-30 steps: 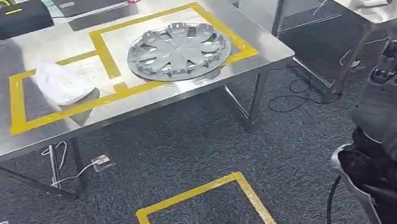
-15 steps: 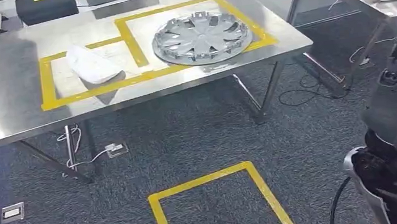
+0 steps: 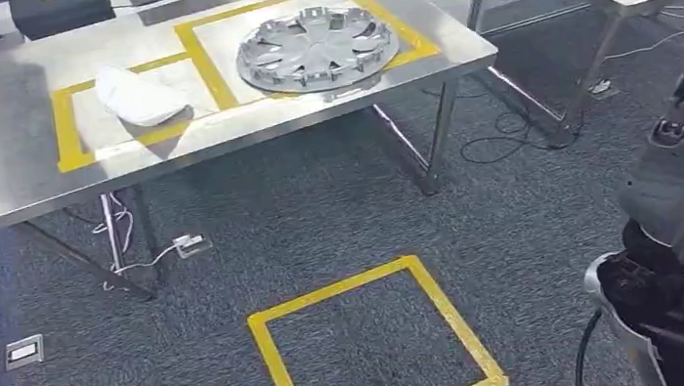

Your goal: Take the parts from the cabinet and place them on the table.

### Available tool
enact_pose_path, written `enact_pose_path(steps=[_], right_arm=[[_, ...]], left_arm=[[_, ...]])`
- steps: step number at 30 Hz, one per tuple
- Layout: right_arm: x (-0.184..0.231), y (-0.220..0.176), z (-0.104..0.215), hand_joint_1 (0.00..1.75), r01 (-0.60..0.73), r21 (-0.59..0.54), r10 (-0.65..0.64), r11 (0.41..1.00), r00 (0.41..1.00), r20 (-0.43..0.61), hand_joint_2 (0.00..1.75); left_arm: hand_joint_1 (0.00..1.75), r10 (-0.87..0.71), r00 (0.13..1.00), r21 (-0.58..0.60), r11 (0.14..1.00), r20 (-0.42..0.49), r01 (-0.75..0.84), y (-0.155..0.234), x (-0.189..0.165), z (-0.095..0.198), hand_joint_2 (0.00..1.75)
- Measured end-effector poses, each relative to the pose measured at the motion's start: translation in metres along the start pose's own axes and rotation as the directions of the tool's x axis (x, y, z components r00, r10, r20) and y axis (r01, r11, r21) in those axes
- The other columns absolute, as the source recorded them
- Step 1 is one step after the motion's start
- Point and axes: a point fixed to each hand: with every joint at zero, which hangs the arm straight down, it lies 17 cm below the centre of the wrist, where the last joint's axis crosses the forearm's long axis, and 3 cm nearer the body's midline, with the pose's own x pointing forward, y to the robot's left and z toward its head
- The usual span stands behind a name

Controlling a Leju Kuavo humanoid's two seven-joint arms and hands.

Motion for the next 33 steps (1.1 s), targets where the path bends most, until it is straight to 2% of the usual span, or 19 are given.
enact_pose_path(steps=[33], right_arm=[[0.0014, -0.0090, 0.0057, 0.00, -0.042, -0.012, 0.042, 0.999, 0.999, -0.025, 0.00]], left_arm=[[0.00, -0.001, 1.000, 0.013, 1.000, 0.000, 0.001, 0.0039, 0.0008, -0.0003, 0.00]])
